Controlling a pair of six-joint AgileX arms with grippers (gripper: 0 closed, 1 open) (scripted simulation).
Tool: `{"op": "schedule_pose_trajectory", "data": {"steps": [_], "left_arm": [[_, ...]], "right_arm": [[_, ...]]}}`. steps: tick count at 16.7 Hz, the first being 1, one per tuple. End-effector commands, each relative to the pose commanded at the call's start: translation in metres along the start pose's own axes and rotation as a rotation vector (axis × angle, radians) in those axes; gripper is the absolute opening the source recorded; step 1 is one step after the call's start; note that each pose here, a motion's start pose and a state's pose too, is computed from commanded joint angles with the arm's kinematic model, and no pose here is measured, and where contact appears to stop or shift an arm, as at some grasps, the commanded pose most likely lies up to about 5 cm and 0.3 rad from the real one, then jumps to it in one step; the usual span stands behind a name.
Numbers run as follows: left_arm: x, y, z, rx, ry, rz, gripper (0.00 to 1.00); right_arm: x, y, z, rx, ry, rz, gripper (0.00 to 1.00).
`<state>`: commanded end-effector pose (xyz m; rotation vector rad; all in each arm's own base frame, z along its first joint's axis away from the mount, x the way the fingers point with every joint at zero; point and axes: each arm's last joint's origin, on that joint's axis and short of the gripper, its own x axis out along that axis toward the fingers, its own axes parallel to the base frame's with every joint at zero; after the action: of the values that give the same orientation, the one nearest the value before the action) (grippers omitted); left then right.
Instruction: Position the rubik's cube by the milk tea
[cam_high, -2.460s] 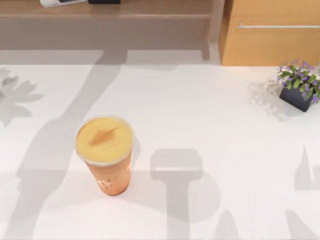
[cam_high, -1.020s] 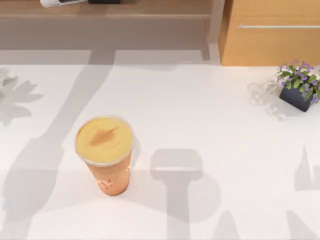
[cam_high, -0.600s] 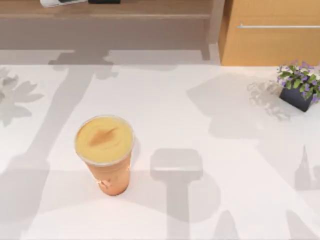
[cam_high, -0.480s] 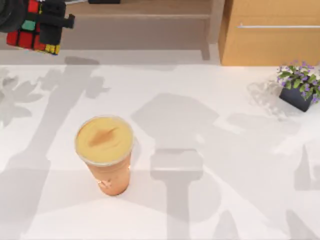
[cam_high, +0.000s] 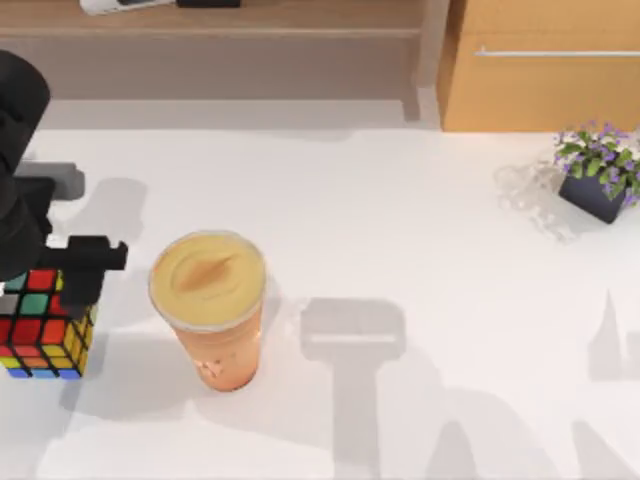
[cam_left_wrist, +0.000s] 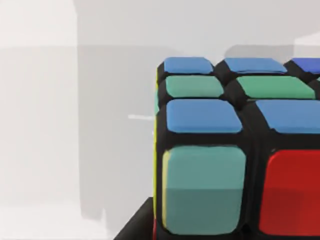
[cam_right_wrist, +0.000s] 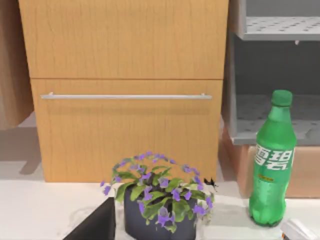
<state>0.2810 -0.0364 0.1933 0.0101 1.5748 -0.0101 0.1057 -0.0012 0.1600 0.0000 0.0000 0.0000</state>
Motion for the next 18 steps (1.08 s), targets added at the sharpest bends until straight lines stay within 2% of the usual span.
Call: {"op": "schedule_pose_trajectory", "data": {"steps": [18], "left_arm": [[-0.008,0.011,0.002,-0.033,-0.053,0.017,0.00]], "right_arm": [[0.000,0.000,0.000,0.000,0.000,0.000,1.00]]}}
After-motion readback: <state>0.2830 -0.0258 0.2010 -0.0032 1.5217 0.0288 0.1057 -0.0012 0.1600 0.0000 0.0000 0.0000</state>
